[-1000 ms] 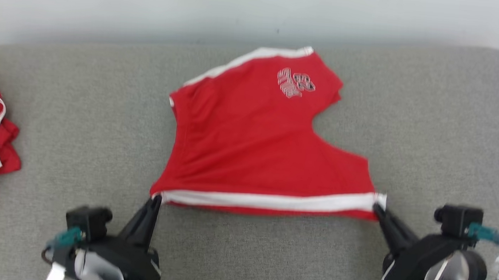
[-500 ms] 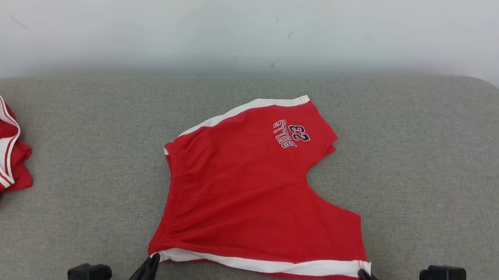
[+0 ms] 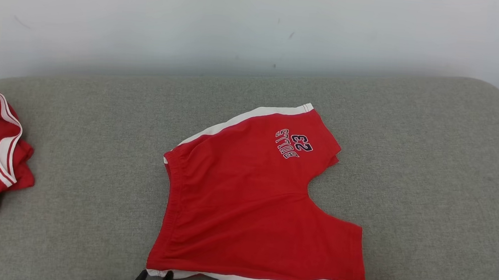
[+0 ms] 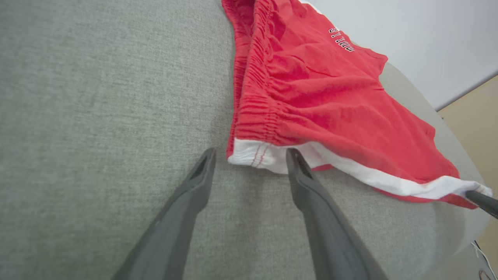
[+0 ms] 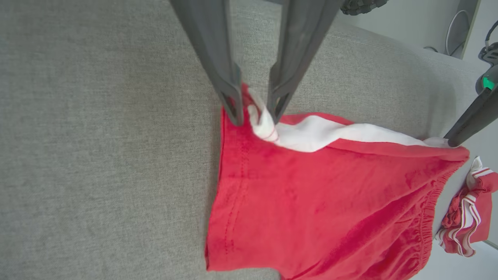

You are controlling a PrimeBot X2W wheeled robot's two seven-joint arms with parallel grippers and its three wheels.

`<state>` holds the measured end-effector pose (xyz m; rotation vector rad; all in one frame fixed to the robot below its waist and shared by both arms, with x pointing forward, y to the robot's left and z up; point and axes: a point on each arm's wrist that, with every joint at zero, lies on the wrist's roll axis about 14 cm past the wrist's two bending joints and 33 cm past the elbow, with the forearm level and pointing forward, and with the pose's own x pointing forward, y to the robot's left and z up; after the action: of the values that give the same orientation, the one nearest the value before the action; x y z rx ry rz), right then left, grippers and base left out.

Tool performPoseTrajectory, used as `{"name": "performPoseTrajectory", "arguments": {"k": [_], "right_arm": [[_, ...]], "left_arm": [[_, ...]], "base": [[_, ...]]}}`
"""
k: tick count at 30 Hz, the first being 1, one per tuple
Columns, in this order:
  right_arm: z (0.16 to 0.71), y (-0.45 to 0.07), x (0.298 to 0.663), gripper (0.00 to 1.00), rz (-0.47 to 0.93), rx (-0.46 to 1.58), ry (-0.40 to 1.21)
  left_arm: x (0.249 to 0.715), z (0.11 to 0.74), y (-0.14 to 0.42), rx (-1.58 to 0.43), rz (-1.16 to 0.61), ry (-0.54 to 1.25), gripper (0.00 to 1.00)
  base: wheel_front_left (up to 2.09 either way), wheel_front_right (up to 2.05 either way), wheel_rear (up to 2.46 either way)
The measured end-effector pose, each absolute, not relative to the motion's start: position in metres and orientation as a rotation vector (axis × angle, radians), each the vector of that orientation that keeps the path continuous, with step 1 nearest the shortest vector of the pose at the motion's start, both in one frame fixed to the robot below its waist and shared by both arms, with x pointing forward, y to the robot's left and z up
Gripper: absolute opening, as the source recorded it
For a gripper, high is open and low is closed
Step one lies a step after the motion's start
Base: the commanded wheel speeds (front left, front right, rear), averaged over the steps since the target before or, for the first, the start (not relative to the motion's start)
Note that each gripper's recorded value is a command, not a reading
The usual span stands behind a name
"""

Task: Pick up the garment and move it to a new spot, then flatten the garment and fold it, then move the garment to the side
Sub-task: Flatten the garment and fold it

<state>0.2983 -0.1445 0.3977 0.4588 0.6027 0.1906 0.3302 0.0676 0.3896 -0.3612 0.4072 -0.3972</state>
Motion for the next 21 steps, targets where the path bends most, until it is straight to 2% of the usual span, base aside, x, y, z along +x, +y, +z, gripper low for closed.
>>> {"name": "performPoseTrajectory", "arguments": {"k": [4,9,16,21], "right_arm": [[0.391,-0.144,0.296,1.0,0.189,0.43,0.614],[0.396,-0.158,0.301,1.0,0.16,0.37,0.559],[0.435,-0.168,0.325,1.0,0.135,0.31,0.349],[0.462,-0.175,0.338,1.0,0.064,0.33,0.205]], "left_arm": [[0.326,0.39,0.064,-0.365,-0.412,0.408,1.0],[0.326,0.389,0.096,-0.382,-0.316,0.398,1.0],[0.346,0.422,0.14,-0.369,-0.178,0.262,1.0],[0.357,0.459,0.156,-0.333,-0.142,0.131,1.0]], "base": [[0.0,0.0,0.0],[0.0,0.0,0.0],[0.0,0.0,0.0],[0.0,0.0,0.0]]}}
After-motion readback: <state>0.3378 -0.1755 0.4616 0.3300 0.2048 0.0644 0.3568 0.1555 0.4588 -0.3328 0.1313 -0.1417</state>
